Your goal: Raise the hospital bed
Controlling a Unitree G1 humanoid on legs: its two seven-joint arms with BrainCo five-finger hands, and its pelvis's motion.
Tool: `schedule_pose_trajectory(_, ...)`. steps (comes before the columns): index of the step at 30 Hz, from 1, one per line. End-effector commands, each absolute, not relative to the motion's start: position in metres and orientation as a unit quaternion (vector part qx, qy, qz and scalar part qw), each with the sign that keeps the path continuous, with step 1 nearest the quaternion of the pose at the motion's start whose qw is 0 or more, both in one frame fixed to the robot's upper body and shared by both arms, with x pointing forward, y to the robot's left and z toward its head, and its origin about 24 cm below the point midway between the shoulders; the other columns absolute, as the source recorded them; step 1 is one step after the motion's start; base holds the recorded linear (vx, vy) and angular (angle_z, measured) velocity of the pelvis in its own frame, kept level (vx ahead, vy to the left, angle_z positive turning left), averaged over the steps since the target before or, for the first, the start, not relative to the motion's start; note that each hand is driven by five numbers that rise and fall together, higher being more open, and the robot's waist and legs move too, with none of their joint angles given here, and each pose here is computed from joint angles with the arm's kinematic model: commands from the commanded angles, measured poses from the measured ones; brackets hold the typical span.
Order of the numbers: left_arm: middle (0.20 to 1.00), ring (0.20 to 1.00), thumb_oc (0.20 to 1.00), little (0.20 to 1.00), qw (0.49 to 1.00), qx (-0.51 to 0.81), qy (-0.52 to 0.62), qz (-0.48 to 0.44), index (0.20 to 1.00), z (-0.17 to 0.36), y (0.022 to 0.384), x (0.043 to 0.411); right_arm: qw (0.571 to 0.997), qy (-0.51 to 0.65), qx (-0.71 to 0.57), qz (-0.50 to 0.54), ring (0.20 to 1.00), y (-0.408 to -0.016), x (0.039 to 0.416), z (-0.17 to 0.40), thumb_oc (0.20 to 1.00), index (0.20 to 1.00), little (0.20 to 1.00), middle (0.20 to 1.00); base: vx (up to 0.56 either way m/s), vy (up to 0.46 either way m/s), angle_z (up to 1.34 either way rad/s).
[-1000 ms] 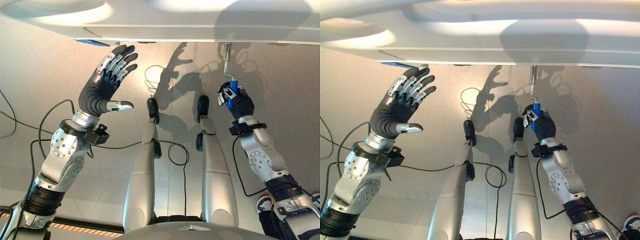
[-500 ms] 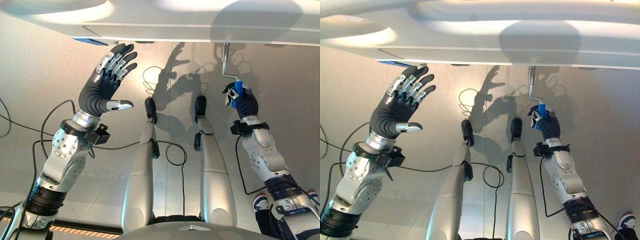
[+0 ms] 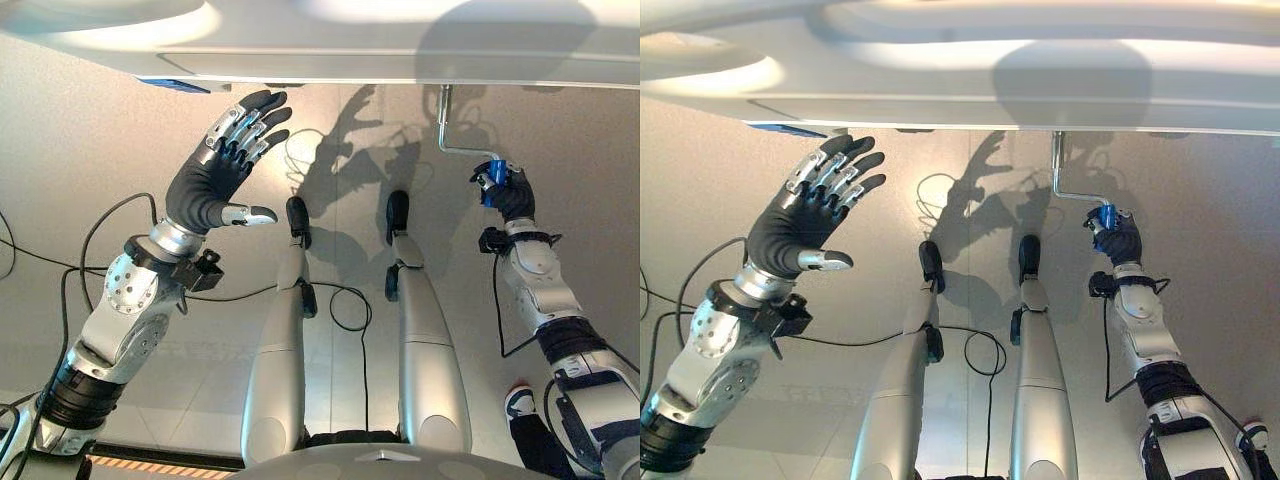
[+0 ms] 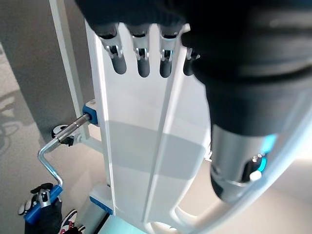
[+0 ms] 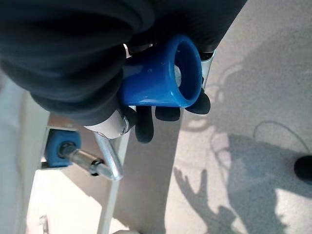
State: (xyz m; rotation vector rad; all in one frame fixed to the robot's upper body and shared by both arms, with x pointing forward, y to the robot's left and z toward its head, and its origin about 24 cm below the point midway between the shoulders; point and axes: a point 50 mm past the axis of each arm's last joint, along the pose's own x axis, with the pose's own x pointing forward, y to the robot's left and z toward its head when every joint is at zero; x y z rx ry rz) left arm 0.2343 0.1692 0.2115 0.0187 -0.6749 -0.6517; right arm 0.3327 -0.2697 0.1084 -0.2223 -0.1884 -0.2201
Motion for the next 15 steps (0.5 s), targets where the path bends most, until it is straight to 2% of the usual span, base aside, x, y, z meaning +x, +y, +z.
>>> schedule_pose_trajectory(1, 1.0, 1.0, 1.0, 1.0, 0.869, -0.003, -0.365, -0.335, 1.0, 0.224, 0.161, 0.225, 0.937, -0.151, -0.172, -0.263, 0.2, -0.35, 0.318, 0.17, 0.2, 0.2, 0.2, 0.2, 0.0, 0.0, 0.0)
schedule_pose_trajectory(8, 1.0, 1.0, 1.0, 1.0, 0.863, 0.001, -0.352, -0.363, 1.0, 0.223, 0.152, 0.229, 0.934, -0.015, -0.219, -0.283, 0.2, -0.375, 0.325, 0.141, 0.2, 0.2, 0.2, 0.2, 0.0, 0.002, -0.02)
schedule_pose_trajectory(12, 1.0, 1.0, 1.0, 1.0, 0.858, -0.006, -0.35, -0.375, 1.0, 0.223, 0.145, 0.231, 0.93, 0.058, -0.248, -0.263, 0.2, -0.368, 0.335, 0.124, 0.2, 0.2, 0.2, 0.2, 0.0, 0.0, 0.0)
schedule_pose_trajectory(15, 1.0, 1.0, 1.0, 1.0, 0.856, -0.02, -0.353, -0.378, 1.0, 0.224, 0.141, 0.232, 0.937, 0.066, -0.217, -0.266, 0.2, -0.359, 0.34, 0.117, 0.2, 0.2, 0.2, 0.2, 0.0, 0.0, 0.0)
